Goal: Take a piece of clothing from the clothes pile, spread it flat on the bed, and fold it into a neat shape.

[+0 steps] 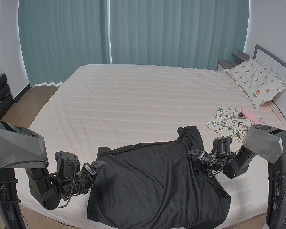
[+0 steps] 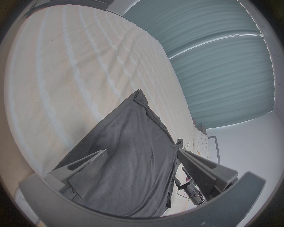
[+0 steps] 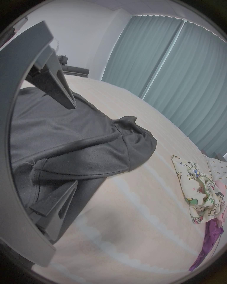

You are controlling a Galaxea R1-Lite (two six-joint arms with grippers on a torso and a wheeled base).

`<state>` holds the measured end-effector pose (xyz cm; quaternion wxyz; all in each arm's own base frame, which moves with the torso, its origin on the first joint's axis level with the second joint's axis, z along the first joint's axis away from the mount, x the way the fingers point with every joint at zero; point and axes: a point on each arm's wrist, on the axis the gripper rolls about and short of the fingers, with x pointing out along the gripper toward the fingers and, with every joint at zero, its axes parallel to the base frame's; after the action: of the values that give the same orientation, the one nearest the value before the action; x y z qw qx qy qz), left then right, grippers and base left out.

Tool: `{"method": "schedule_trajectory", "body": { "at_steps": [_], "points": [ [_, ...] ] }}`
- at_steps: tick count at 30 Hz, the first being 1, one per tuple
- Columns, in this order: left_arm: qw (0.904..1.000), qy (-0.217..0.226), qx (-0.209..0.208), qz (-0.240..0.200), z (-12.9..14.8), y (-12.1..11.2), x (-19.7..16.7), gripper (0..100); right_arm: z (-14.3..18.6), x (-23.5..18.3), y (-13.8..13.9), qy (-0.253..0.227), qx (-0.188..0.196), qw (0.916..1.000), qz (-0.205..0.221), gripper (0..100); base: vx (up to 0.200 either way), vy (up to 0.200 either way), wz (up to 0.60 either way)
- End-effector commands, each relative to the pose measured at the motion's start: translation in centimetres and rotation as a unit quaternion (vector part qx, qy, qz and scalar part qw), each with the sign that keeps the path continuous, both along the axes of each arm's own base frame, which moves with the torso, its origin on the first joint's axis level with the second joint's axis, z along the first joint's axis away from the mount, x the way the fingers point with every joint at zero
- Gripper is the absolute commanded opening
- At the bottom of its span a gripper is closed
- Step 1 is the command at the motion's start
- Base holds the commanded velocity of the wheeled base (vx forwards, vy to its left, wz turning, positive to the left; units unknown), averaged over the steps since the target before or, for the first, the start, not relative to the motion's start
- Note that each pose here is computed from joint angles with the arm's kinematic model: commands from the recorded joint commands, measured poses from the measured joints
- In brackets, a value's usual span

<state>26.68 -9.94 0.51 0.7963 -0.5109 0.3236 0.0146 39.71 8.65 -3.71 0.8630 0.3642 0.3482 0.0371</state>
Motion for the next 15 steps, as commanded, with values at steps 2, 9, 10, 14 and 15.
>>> {"method": "schedule_trajectory", "body": {
  "at_steps": [2, 9, 10, 14, 15],
  "points": [
    [0.9999, 0.005, -0.006, 0.008, -0.1, 0.1, -0.1, 100, -0.8, 1.0, 1.6, 0.003, -0.028, 0.9995, -0.012, 100, 0.0, 0.0, 0.0],
    [0.9999, 0.007, -0.005, 0.008, -0.1, 0.1, -0.2, 100, -0.1, 0.4, 1.3, 0.012, -0.003, 0.9991, -0.039, 100, 0.0, 0.0, 0.0],
    [0.9999, 0.007, -0.005, 0.008, -0.1, 0.1, -0.2, 100, 0.1, 0.4, 1.2, 0.014, 0.002, 0.999, -0.043, 100, 0.0, 0.0, 0.0],
    [0.9999, 0.007, -0.004, 0.007, -0.1, 0.1, -0.2, 100, -0.8, 0.0, 1.3, 0.027, -0.007, 0.9983, -0.051, 100, 0.0, 0.0, 0.0],
    [0.9999, 0.007, -0.005, 0.008, -0.1, 0.1, -0.2, 100, -0.9, 0.1, 1.3, 0.027, -0.009, 0.9981, -0.055, 100, 0.0, 0.0, 0.0]
  ]
}}
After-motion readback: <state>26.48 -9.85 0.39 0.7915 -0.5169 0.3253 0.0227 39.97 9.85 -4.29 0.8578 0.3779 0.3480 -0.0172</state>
